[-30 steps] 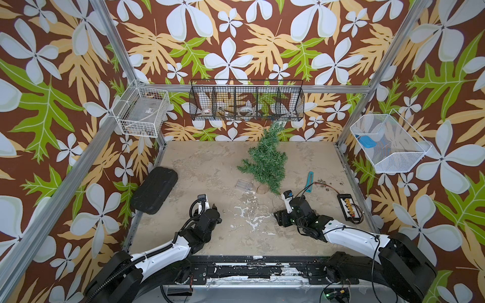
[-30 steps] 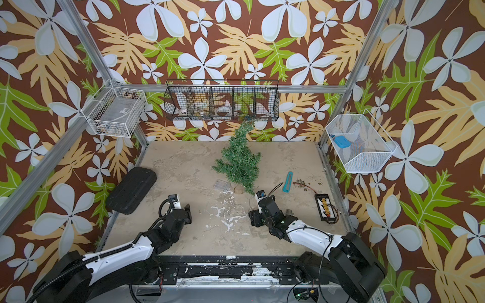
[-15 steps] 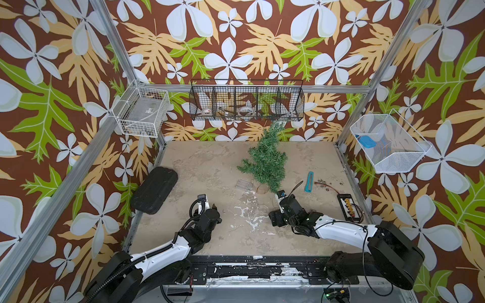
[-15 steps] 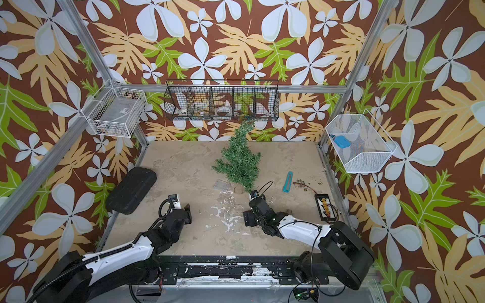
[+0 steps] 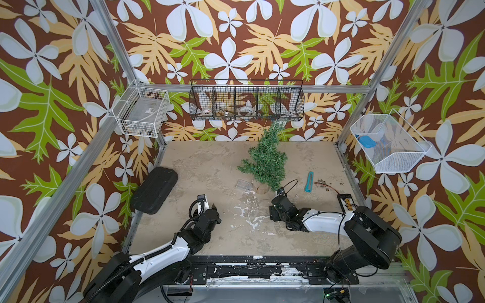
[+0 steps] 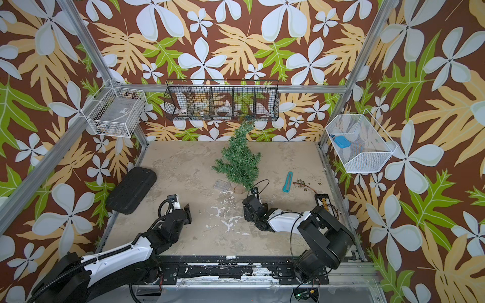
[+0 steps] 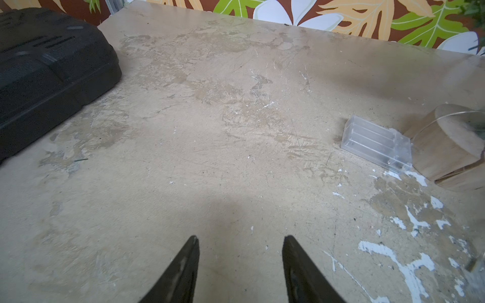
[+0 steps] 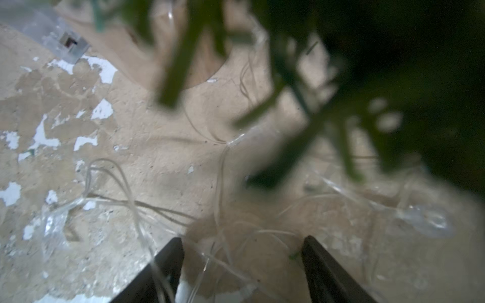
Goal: Remove string lights from the small christmas tree
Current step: Adjust the light string at the center of the board.
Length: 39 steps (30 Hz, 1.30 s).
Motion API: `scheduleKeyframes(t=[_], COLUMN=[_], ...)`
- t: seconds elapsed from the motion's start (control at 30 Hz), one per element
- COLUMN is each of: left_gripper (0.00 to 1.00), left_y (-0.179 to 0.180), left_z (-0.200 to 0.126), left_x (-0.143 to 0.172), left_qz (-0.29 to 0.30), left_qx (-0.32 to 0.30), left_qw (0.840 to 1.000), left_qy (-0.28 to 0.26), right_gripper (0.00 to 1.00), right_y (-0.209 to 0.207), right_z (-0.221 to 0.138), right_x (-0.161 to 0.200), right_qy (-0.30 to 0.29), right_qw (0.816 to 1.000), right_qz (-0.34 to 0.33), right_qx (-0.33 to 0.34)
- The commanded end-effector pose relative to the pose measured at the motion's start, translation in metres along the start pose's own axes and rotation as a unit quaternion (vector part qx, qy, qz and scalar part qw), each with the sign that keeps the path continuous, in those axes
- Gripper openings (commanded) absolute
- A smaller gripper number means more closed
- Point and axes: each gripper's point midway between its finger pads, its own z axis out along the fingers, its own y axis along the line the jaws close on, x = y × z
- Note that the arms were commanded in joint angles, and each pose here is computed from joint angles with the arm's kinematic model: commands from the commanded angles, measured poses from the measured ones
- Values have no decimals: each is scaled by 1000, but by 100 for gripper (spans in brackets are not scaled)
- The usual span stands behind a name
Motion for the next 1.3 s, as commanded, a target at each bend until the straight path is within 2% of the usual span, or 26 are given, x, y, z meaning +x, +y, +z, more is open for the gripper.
scheduleKeyframes(t=[0.0,0.1,0.37,0.57,0.93,1.27], left_gripper=[53,53,53,53,49,48], left_y=[1,1,1,1,2,3], left_z=[0,-1,-1,-1,-2,-3], left_x=[-5,-5,-5,-5,-6,-7], left_qz=[-7,-8,-7,-8,-10,-15], left_qx=[-3,-2,-3,-2,-1,1], left_qw=[1000,1000,1000,1000,1000,1000], left_qy=[-11,-12,-12,-13,-15,-20], right_gripper=[54,35,1,0,0,0], right_y=[-16,-26,-44,-58,-84,-90], right_z=[2,0,-7,-5,-7,1], right_x=[29,30,25,8,-98,-198], right_qy=[53,50,36,36,-44,-97], right_qw=[998,998,997,991,981,967], right_qz=[26,43,64,131,191,232], right_qx=[18,21,33,-3,-14,-47])
